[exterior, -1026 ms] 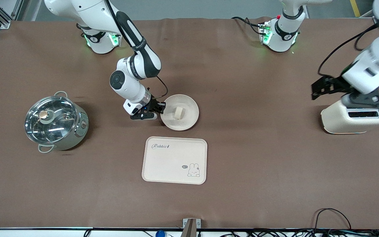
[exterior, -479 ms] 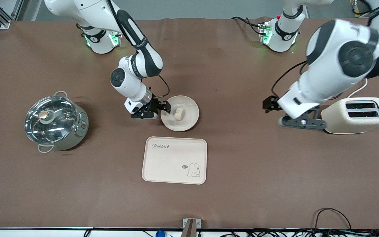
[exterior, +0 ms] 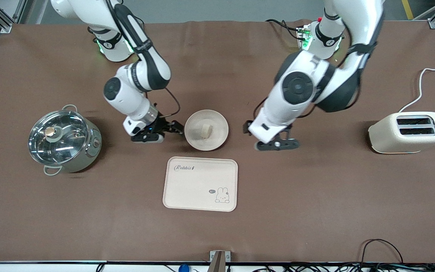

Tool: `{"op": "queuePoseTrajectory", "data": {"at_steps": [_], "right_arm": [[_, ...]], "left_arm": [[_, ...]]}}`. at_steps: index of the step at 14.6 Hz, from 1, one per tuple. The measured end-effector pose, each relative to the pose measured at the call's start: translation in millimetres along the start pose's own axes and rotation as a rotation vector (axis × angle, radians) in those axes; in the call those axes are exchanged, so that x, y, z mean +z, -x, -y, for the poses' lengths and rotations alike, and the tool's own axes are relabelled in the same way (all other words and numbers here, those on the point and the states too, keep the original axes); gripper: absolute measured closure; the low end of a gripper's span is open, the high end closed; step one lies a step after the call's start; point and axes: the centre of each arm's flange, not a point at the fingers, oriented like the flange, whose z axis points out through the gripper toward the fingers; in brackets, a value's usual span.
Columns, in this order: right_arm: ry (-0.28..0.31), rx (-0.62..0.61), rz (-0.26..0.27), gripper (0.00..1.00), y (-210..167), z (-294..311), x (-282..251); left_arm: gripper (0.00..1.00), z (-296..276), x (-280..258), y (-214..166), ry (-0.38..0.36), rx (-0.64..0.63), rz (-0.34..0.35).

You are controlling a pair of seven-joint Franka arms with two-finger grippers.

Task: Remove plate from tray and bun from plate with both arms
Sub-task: 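Set the plate down beside the tray while the left gripper reaches in, then grasp the bun on the plate with the left gripper while the right withdraws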

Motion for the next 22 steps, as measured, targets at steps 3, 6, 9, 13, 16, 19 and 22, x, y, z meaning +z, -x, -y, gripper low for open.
{"op": "queuePoseTrajectory", "data": {"at_steps": [3, 6, 9, 13, 16, 19, 22], "right_arm": [[0.097, -0.072, 0.006, 0.00, -38, -39, -52], [0.182, -0.126, 0.084, 0.00, -71, -58, -134], [0.229, -0.146, 0.137, 0.00, -87, -56, -231], [0.229, -0.105, 0.116, 0.00, -94, -76, -316], [0.229, -0.063, 0.114, 0.00, -91, -103, -347], [0.224, -0.042, 0.105, 0.00, -80, -115, -376], [0.257, -0.047, 0.061, 0.00, -58, -112, -421]], "left_arm": [[0.01, -45, 47, 15, 0.044, 0.042, -0.032], [0.04, -92, 88, 45, 0.072, 0.063, -0.058], [0.08, -138, 124, 79, 0.075, 0.060, -0.085], [0.13, -162, 170, 97, 0.063, 0.090, -0.092], [0.17, -159, 195, 98, 0.027, 0.111, -0.091], [0.26, -157, 209, 100, 0.006, 0.119, -0.087], [0.35, -157, 215, 101, 0.000, 0.121, -0.085]]}}
